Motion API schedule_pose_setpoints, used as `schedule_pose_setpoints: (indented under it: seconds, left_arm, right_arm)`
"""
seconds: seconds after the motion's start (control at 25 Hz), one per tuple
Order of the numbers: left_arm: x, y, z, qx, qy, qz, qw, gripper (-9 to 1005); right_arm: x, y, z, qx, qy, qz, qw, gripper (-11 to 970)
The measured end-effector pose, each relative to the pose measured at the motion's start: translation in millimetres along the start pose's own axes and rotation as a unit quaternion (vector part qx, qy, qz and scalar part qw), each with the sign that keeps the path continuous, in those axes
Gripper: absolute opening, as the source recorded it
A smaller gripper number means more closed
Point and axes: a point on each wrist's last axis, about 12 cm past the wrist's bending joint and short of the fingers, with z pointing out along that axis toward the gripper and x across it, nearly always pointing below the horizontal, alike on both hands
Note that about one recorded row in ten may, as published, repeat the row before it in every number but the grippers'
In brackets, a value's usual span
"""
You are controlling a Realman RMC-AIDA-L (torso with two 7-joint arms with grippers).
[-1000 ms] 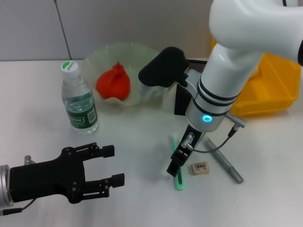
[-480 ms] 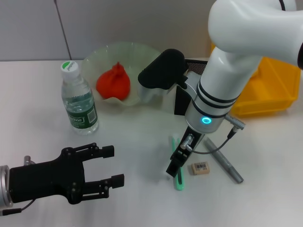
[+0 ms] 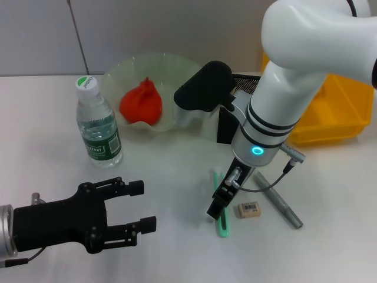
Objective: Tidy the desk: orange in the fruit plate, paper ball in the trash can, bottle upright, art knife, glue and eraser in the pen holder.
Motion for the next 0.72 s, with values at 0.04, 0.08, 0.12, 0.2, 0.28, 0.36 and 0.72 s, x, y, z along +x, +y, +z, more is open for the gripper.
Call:
schedule_pose_setpoints:
  seconds: [0.04, 0.08, 0.12, 0.2, 0.28, 0.36, 0.72]
  left_arm:
    - [-0.1, 0.1, 0.1, 0.0, 0.0, 0.0, 1.0, 787]
    - [-0.1, 0.1, 0.1, 0.0, 0.0, 0.0, 1.0, 787]
    - [-0.4, 0.3, 0.4, 0.0, 0.0, 0.0, 1.0, 787]
    - [-0.6, 0.4, 1.0, 0.0, 0.0, 0.001, 1.0, 787]
    - [-1.0, 0.6, 1.5, 0.0, 0.0, 0.001, 1.0, 787]
    - [-1.4, 1.0, 1.8, 0.0, 0.0, 0.001, 1.0, 787]
    - [-1.0, 0.8, 2.8, 0.0, -0.001, 0.0, 1.0, 788]
  right_arm:
    - [0.4, -0.3, 0.4, 0.0, -0.001, 0.001, 1.0, 701]
    - [0.6, -0.5, 0.7, 0.0, -0.001, 0.001, 1.0, 700]
    - [0.9, -0.8, 1.1, 0.0, -0.002, 0.002, 1.0, 699]
    - [1.4, -1.1, 1.7, 0.0, -0.003, 0.004, 1.0, 698]
    - [1.5, -0.7, 1.9, -0.003, -0.004, 0.005, 1.0, 696]
    - [1.3, -0.3, 1.9, -0.004, -0.004, 0.005, 1.0, 695]
    - [3.4, -0.6, 3.6, -0.005, -0.002, 0.005, 1.0, 688]
